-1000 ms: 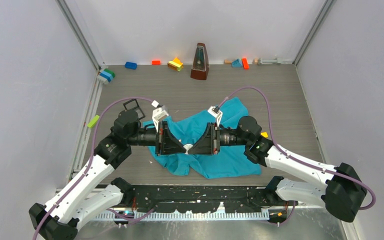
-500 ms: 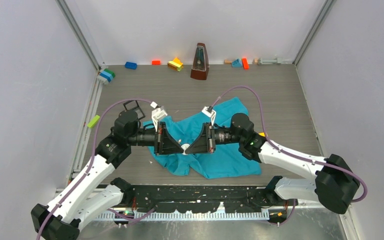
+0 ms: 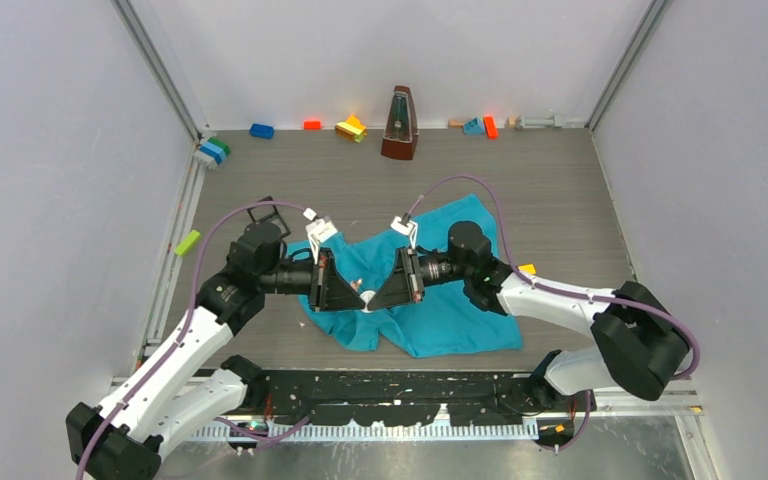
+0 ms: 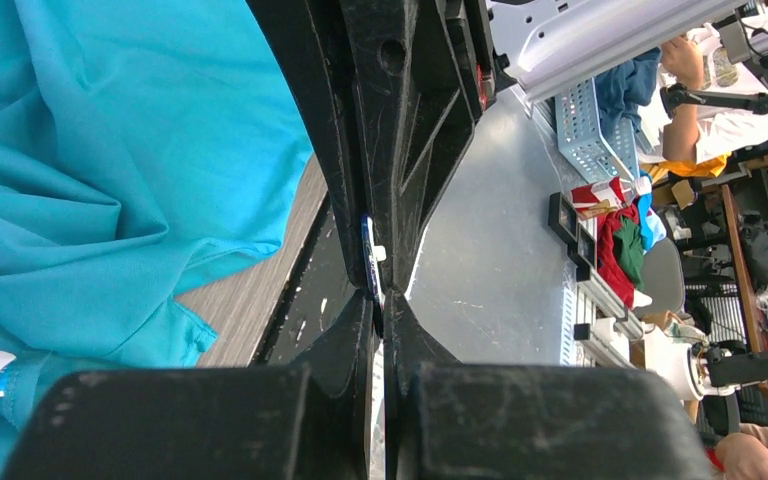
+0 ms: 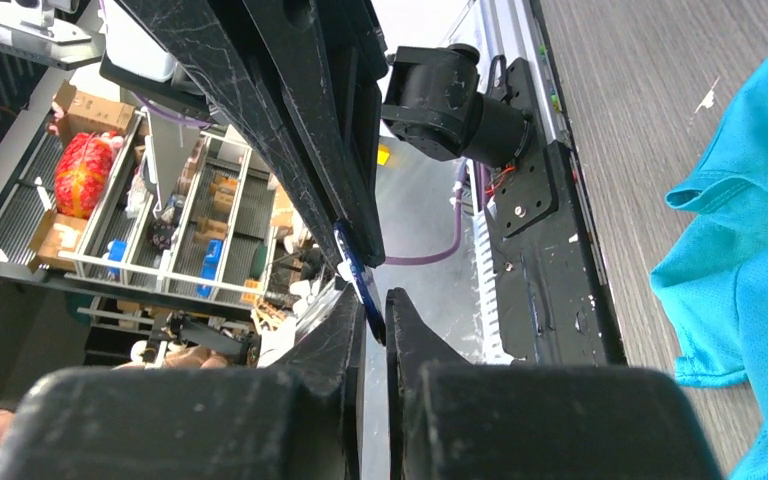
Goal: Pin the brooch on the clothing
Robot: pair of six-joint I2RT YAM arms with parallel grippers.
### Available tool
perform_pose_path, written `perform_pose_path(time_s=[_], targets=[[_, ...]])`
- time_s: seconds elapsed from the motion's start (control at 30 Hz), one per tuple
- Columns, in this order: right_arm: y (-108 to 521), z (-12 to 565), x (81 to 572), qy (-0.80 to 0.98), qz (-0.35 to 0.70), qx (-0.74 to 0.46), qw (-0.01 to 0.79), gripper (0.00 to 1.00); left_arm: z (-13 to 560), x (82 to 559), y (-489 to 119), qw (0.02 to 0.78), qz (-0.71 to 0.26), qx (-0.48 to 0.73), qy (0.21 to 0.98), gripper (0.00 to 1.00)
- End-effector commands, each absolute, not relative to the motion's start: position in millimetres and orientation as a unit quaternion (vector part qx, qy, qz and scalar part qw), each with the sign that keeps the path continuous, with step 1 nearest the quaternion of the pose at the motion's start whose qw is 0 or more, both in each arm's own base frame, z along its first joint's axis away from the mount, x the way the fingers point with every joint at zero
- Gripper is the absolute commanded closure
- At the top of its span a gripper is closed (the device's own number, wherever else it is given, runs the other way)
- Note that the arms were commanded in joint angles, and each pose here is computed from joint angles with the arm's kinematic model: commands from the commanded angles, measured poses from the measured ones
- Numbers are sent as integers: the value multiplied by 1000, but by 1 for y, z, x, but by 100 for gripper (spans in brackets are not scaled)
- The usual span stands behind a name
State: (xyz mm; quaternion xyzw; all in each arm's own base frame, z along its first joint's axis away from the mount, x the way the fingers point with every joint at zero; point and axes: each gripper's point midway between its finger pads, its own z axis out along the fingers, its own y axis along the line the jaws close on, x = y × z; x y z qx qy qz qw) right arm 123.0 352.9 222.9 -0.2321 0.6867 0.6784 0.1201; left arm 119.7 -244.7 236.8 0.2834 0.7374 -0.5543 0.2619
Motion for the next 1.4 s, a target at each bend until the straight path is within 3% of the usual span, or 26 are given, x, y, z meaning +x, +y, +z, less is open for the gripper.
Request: perform_pose_path(time_s=[0.0, 0.43, 0.73, 0.97, 1.37], targets=[[377, 250, 153, 668, 694, -187, 194, 88, 281, 103, -261, 286, -601, 365, 650, 100], [354, 268, 129, 647, 692, -230, 223, 65, 261, 132, -259, 287, -564, 318, 706, 100], [325, 273, 140, 689, 620, -208, 314, 44, 228, 163, -233, 330, -466, 236, 786, 100], [302, 231, 185, 782, 493, -117, 364, 44, 186, 187, -199, 343, -420, 84, 836, 100], [336, 119, 169, 888, 330, -123, 294, 45, 144, 226, -173, 384, -424, -101, 814, 100]])
